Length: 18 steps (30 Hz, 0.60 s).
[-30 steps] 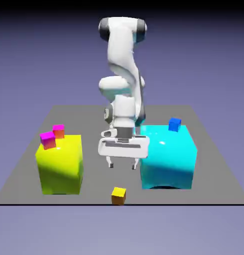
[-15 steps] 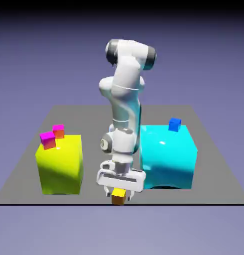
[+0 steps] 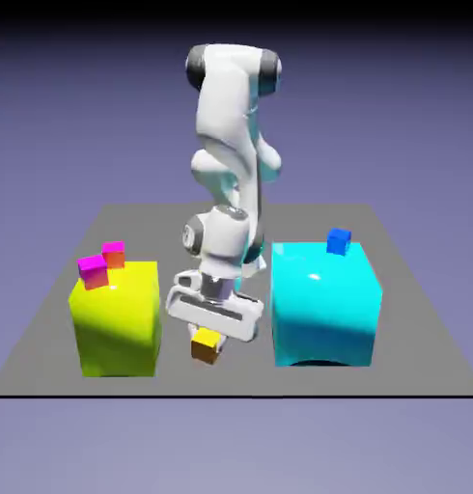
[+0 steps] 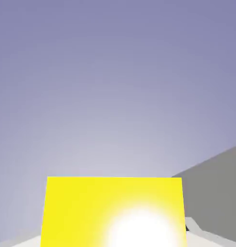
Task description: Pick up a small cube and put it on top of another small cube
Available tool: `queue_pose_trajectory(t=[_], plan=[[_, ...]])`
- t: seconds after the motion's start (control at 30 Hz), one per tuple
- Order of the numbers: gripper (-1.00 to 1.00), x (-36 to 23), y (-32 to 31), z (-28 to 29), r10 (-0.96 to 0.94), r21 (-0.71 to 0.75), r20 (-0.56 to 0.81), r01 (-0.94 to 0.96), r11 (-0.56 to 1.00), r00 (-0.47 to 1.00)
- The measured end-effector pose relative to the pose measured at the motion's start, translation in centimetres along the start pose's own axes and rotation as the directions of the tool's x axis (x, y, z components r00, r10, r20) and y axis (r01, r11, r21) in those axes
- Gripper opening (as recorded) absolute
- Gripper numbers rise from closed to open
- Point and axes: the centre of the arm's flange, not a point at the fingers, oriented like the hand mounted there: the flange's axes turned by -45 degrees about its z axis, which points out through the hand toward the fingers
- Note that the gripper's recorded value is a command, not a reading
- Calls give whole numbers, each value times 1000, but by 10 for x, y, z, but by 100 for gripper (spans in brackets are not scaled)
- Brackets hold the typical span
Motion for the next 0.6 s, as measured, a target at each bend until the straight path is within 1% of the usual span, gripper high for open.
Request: queue_pose_trajectory(t=[0.27, 0.3, 0.33, 0.47, 0.6], plan=[[-100, 67, 61, -52, 122, -196, 10, -118, 974, 992], [-100, 73, 73, -60, 167, -217, 7, -161, 963, 986], [-100, 76, 91, -67, 256, -230, 0, -249, 941, 967], [-100, 82, 149, -98, 565, -269, -40, -554, 788, 824], [-100, 79, 203, -131, 801, -294, -93, -785, 545, 591]])
